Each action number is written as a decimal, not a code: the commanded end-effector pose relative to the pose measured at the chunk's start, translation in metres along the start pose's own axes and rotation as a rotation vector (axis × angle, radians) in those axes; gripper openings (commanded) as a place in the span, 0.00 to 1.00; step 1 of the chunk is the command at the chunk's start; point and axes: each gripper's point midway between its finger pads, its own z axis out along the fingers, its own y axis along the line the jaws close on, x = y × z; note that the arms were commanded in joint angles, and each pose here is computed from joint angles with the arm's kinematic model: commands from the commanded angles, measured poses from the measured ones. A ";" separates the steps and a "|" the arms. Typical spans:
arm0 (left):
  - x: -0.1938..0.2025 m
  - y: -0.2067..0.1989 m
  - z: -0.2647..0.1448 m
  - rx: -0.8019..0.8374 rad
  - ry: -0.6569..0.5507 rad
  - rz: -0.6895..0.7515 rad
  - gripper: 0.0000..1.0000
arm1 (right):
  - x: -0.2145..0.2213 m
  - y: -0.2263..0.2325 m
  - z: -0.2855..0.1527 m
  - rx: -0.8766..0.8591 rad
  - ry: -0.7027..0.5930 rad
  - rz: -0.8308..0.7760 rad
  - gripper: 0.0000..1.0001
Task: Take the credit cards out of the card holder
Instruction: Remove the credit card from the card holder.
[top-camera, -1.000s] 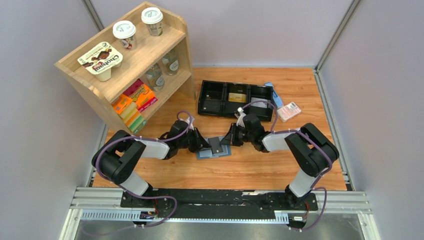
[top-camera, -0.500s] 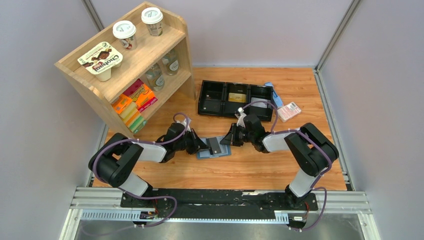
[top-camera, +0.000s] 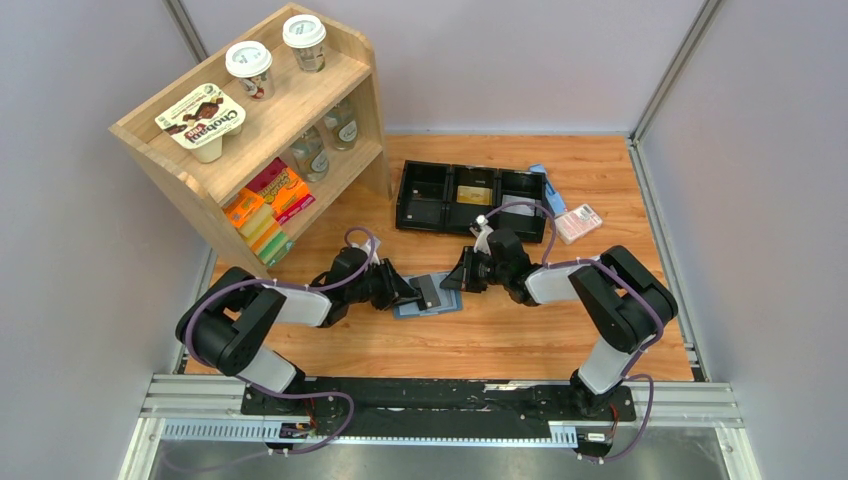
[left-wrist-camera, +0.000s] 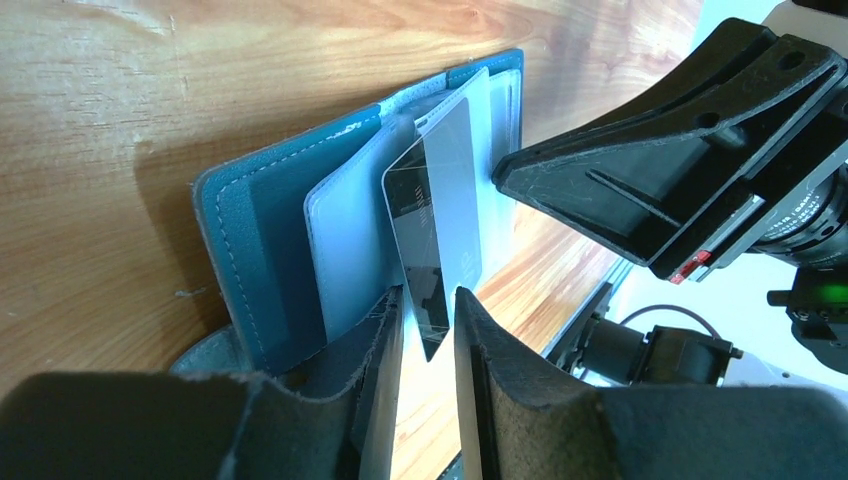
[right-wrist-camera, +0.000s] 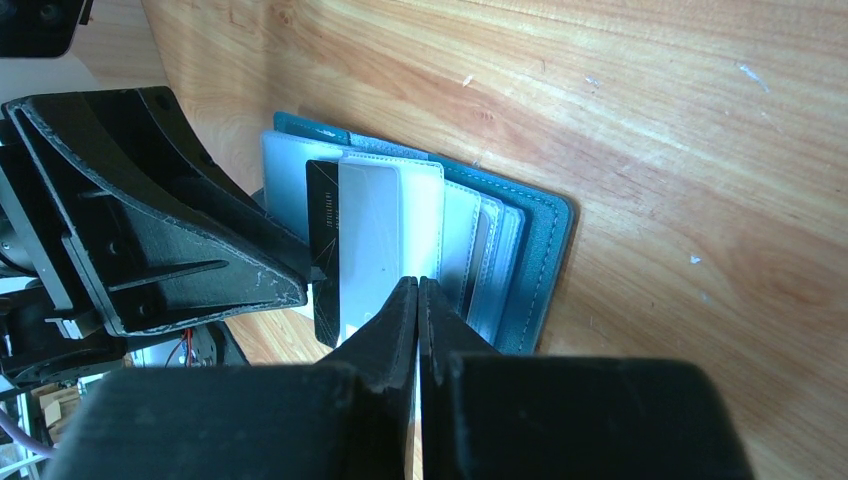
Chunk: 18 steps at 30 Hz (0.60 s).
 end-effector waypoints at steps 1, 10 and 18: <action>-0.005 -0.003 0.003 0.027 -0.021 0.000 0.33 | 0.030 -0.049 -0.005 0.169 0.069 0.037 0.01; -0.008 -0.005 0.005 0.069 -0.055 -0.038 0.05 | 0.032 -0.051 -0.007 0.178 0.070 0.033 0.01; -0.005 0.011 -0.015 -0.036 -0.051 0.016 0.00 | 0.028 -0.053 -0.010 0.197 0.066 0.014 0.01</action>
